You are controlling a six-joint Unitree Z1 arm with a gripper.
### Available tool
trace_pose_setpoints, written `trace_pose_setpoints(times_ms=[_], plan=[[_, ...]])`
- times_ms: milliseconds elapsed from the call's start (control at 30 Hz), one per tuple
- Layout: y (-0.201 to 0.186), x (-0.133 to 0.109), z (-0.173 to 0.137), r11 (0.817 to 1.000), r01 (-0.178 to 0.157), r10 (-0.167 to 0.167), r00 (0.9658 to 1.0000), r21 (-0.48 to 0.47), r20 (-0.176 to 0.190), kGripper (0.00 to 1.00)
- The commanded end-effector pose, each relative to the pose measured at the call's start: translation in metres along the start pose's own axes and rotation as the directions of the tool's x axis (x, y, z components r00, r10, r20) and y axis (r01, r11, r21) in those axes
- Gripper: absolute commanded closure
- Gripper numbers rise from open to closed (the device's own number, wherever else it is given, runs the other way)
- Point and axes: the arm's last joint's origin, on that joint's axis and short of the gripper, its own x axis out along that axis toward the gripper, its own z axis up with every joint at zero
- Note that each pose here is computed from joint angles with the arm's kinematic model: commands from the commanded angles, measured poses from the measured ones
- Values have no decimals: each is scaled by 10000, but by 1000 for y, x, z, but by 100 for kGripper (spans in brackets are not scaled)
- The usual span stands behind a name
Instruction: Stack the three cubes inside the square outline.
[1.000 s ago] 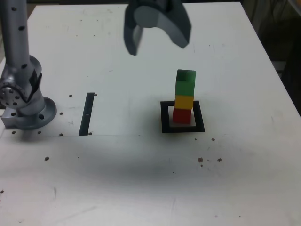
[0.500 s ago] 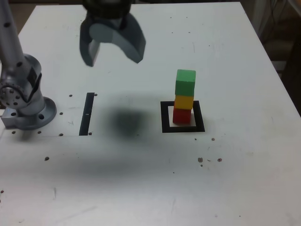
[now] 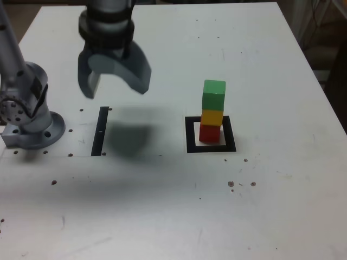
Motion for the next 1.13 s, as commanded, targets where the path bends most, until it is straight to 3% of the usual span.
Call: trace_pose_setpoints(times_ms=[0,500,1100], plan=[[-1,8,-2,10000,46,-45,10000,-81,32,0],[-7,52,-14,9991,327,-335,9990,-270,-283,0],[-2,52,-23,9983,414,-434,9980,-422,-467,0]])
